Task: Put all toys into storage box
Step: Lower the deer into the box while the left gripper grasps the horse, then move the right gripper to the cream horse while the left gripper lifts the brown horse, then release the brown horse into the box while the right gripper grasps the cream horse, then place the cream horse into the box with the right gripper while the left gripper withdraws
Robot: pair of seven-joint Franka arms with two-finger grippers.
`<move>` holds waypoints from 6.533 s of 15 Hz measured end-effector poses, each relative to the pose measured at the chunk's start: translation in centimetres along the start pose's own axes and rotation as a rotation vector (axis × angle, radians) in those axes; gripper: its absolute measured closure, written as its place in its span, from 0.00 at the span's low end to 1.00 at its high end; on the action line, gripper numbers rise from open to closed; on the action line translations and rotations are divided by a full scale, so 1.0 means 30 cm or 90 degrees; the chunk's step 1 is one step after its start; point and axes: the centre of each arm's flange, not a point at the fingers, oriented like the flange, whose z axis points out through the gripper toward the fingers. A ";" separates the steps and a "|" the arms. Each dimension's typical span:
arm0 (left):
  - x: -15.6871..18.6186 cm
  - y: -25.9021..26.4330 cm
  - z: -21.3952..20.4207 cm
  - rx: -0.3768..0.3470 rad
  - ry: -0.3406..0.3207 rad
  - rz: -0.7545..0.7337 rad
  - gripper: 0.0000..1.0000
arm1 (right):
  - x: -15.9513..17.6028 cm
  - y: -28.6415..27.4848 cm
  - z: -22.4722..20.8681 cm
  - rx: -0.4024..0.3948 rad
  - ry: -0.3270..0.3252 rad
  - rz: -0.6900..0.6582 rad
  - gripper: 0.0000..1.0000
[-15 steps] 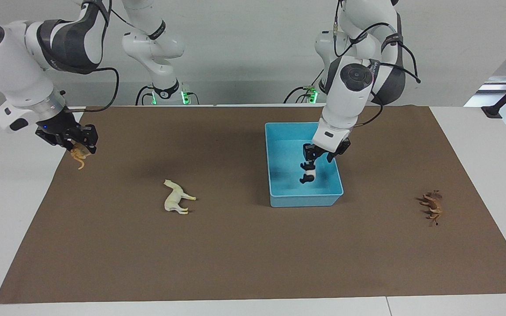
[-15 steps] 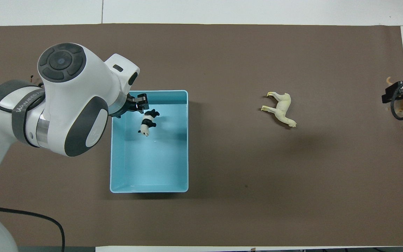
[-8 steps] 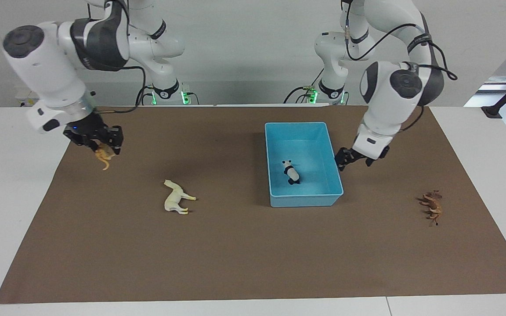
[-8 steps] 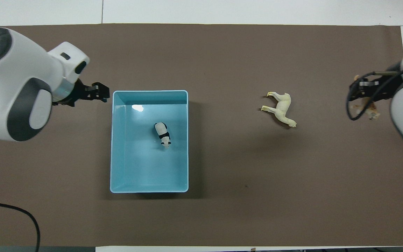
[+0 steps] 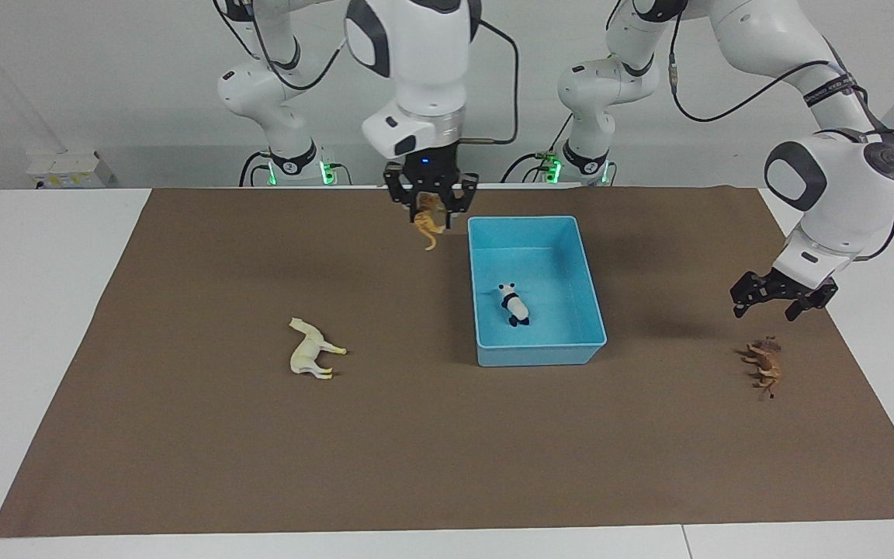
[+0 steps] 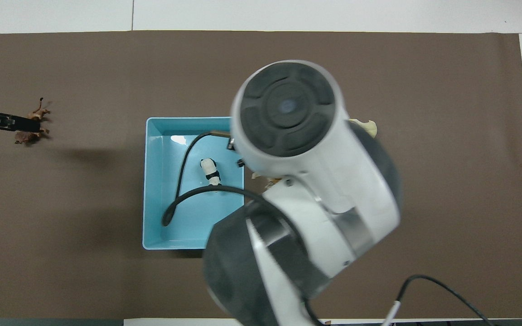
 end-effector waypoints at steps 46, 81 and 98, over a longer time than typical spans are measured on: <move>0.137 -0.014 0.235 -0.014 -0.034 -0.012 0.54 | 0.498 0.871 1.010 -0.038 0.004 -0.013 0.15; -0.104 0.396 -0.604 -0.015 -0.075 -0.095 0.00 | -0.173 -0.374 0.374 0.086 0.021 -0.027 0.43; -0.113 0.447 -0.592 -0.041 -0.103 -0.085 0.00 | 0.741 0.869 0.035 0.027 0.055 0.014 0.00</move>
